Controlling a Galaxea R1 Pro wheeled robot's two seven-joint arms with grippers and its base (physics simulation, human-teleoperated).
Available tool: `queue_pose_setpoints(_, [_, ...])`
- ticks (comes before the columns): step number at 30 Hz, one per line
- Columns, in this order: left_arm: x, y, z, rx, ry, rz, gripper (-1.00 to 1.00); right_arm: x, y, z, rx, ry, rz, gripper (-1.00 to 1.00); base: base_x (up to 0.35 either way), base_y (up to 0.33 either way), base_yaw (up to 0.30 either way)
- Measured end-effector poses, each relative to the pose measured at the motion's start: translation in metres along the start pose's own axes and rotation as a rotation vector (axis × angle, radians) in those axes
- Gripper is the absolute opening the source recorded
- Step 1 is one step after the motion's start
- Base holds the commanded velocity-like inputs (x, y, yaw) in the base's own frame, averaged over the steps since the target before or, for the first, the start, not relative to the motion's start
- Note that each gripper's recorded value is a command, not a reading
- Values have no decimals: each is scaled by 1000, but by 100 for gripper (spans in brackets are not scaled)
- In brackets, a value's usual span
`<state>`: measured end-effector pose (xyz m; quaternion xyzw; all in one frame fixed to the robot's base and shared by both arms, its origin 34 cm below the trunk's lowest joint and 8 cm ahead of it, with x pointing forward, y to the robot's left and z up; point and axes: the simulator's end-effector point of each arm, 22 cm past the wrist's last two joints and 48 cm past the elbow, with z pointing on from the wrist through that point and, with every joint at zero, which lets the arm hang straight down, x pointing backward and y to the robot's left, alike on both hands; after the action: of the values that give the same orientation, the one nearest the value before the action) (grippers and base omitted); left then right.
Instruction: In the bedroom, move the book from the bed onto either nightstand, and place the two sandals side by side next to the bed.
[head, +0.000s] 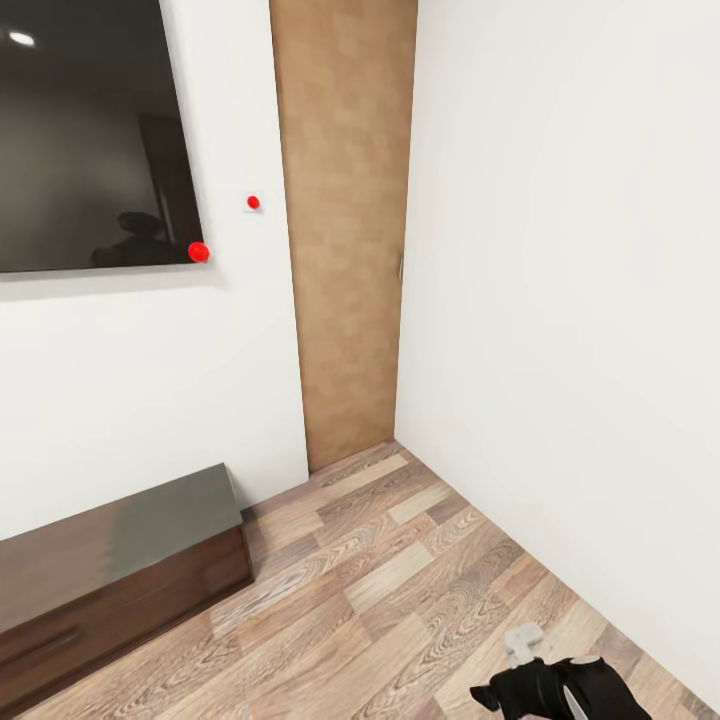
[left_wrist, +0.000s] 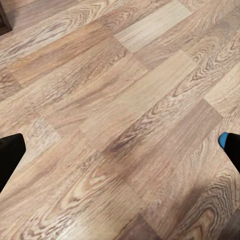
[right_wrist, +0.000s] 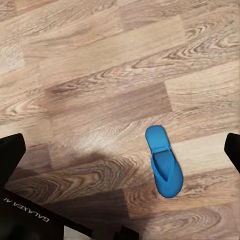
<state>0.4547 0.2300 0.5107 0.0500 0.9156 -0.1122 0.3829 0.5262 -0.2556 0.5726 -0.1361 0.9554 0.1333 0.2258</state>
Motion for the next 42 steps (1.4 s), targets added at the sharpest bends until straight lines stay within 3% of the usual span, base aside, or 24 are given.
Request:
queue_pose_setpoints(6, [9,2,7,-1,1,0,100,-6,-9,3,14,79,51,100,0,0,0])
queue_pose_setpoints(12, [16,7,13,-4,-3,1,100,-22,-16,8,22,81,62,100,0,0,0])
queue_pose_setpoints(16, [-1,11,18,-5,-41,12,100,-20,-17,14,21,82,62,100,0,0,0])
queue_pose_setpoints(20, [-70,10,16,-2,-105,32,100,-20,-15,14,19,82,62,100,0,0,0])
queue_pose_setpoints(22, [-121,5,6,3,-141,43,100,-21,-15,14,17,82,62,100,0,0,0])
queue_pose_setpoints(25, [-214,-15,-33,18,-208,60,100,-21,-14,15,16,83,61,100,0,0,0])
queue_pose_setpoints(27, [-246,-25,-48,27,-251,66,100,-21,-13,15,15,83,60,100,0,0,0])
queue_pose_setpoints(29, [-270,-32,-54,34,-293,70,100,-21,-13,15,15,82,59,100,0,0,0])
queue_pose_setpoints(32, [-327,-52,-67,58,-419,69,100,-21,-13,15,16,82,59,100,0,0,0])
queue_pose_setpoints(35, [-347,-59,-74,66,-481,75,100,-21,-13,15,18,83,58,100,0,0,0])
queue_pose_setpoints(42, [-352,-64,-74,72,-514,82,100,-16,-17,21,21,84,59,100,0,0,0])
